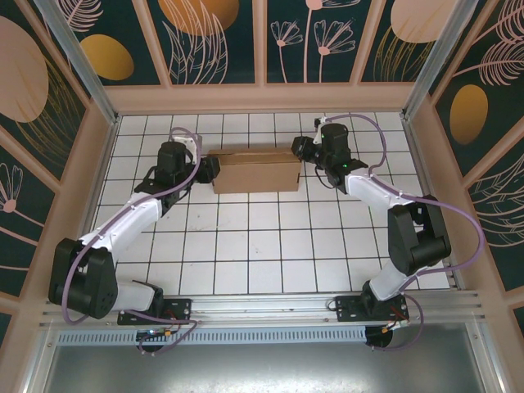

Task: Fold the paper box

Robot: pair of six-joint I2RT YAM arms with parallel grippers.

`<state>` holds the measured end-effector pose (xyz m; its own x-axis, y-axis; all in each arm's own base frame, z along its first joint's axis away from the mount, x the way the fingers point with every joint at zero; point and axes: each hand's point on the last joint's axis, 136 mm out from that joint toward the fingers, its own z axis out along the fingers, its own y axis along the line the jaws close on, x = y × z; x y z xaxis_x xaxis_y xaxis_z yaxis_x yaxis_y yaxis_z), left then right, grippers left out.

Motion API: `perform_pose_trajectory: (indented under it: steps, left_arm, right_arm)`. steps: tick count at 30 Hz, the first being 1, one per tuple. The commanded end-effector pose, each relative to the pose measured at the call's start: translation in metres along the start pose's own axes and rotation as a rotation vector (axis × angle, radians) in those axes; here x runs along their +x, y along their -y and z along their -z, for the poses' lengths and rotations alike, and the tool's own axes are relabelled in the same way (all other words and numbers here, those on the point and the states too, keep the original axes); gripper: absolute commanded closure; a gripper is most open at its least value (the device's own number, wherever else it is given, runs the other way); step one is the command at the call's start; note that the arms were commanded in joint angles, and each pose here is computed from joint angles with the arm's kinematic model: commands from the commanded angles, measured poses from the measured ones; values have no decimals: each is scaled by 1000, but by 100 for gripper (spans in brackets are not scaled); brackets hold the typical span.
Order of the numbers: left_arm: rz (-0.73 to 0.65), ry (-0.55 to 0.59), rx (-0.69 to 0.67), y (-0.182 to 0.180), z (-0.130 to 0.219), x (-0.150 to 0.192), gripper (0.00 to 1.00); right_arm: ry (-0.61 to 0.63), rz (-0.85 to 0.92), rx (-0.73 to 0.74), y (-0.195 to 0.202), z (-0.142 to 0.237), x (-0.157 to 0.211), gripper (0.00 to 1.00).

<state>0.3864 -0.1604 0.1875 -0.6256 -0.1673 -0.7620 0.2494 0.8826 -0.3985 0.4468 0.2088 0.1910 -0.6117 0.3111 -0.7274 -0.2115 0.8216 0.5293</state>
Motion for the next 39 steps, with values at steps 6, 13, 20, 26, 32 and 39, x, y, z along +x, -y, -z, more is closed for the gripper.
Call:
perform_pose_trajectory:
  steps: [6,13,20,26,32,39]
  left_arm:
    - [-15,107,199,48,36,-35,53]
    - [56,168,101,36,33,-67,43]
    - [147,108,24,8,-7,-49,44]
    - [208,63,-32,-21,-28,-31,44]
    - [271,9,-38,-35,-34,12,45]
    - [338,-15,-52,-46,-33,43,47]
  right_arm:
    - [-55,-9,62,14,-3,19,67]
    - [-58,7,62,14,-2,22,66]
    - [-34,33,54,13,3,21,65]
    - [-50,37,53,15,4,27,65]
    - [-73,36,63,22,4,43,65]
    - [-106,22,89,36,3,71,63]
